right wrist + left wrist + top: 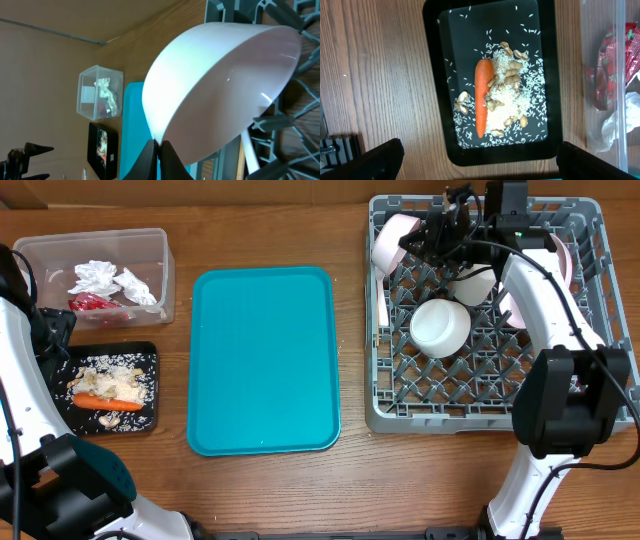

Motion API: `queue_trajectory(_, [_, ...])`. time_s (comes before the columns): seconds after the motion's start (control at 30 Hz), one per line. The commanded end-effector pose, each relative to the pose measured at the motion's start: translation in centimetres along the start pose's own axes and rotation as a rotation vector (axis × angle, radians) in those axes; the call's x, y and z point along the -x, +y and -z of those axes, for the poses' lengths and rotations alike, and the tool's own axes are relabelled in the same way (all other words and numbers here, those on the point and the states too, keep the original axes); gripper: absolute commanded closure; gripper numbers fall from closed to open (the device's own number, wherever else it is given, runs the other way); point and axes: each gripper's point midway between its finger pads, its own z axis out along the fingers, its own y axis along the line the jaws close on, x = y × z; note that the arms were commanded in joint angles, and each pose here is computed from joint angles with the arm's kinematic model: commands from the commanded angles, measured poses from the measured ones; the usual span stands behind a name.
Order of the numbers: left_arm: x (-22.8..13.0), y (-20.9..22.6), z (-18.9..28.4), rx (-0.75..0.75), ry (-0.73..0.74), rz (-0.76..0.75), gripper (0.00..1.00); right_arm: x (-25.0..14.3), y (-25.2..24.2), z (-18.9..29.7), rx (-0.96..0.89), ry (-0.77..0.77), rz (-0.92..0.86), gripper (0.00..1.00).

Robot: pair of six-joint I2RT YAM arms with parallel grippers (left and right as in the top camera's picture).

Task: Sort waste into correct bins and load items into the dishwasher rack
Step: 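Lower the pink bowl into the rack's upper left slots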

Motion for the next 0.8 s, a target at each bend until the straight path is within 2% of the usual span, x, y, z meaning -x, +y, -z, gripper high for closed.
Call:
queue_trajectory(0.0, [-0.1, 0.1, 0.5, -0.012, -0.007, 0.021, 0.00, 0.9, -4.1, 0.7, -0.125, -0.045, -0.054, 0.96])
queue_trajectory(0.33, [-0.1, 0.1, 0.5, -0.012, -0.007, 0.021, 0.00, 1.0, -5.6, 3.7, -0.160, -0.057, -0.128, 0.95])
queue_trajectory(0.47, [-0.1, 0.1, 0.5, -0.012, -0.007, 0.021, 0.00, 1.3, -4.6, 5.4, -0.183, -0.084, -0.113, 0.77])
queue_trajectory(0.57, [-0.1, 0.1, 0.5, -0.012, -0.007, 0.021, 0.00, 1.7, -4.1, 7.5, -0.274, -0.134, -0.101, 0.70])
queue_trajectory(0.67, [-0.1, 0.1, 0.5, -0.012, -0.007, 0.021, 0.00, 2.1, -3.0, 10.2, -0.363, -0.189, -0.085, 0.58])
queue_trajectory(0.77, [-0.1, 0.1, 0.5, -0.012, -0.007, 0.021, 0.00, 2.2, -1.0, 12.3, -0.381, -0.226, -0.052, 0.50])
